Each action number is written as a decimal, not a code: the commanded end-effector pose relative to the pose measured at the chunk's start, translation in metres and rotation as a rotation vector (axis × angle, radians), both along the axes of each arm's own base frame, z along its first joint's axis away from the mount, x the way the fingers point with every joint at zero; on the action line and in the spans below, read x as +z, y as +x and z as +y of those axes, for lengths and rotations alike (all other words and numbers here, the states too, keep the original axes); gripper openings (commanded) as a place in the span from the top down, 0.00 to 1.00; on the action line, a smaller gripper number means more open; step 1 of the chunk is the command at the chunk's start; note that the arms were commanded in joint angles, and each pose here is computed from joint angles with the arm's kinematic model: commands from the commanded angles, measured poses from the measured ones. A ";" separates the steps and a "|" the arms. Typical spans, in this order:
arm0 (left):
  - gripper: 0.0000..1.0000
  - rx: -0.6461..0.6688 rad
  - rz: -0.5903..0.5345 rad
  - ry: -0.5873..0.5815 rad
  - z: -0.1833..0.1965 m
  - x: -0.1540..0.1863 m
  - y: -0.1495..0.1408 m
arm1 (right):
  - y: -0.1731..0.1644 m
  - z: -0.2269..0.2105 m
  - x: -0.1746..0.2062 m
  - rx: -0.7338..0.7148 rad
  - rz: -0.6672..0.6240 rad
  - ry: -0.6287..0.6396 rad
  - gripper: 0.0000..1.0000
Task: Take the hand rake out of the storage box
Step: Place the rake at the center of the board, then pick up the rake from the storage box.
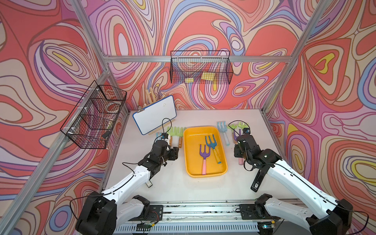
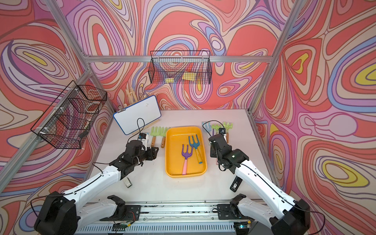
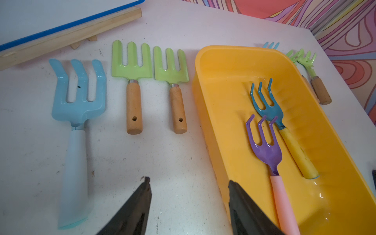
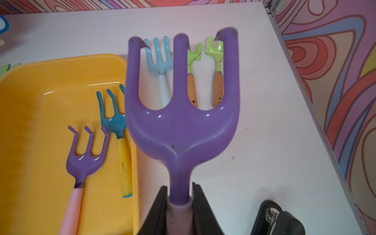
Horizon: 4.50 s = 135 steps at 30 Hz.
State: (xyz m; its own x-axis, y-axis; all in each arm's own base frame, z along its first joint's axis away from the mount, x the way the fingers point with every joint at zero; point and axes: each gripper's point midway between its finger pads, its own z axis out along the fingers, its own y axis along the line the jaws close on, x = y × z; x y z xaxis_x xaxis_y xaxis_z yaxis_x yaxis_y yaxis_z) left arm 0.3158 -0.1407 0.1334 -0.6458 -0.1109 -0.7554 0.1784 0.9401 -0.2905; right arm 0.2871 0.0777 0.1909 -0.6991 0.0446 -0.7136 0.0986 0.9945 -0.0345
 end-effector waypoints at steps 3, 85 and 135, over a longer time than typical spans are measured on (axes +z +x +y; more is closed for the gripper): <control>0.35 0.001 -0.018 -0.028 0.000 0.005 0.002 | 0.003 -0.016 -0.031 -0.026 0.095 0.011 0.82; 0.40 0.022 -0.015 -0.090 0.011 0.008 0.000 | 0.011 0.012 -0.145 0.074 0.482 0.143 0.61; 0.45 -0.232 0.320 0.261 -0.179 -0.047 -0.052 | 0.001 -0.001 -0.045 0.060 -0.259 0.391 0.41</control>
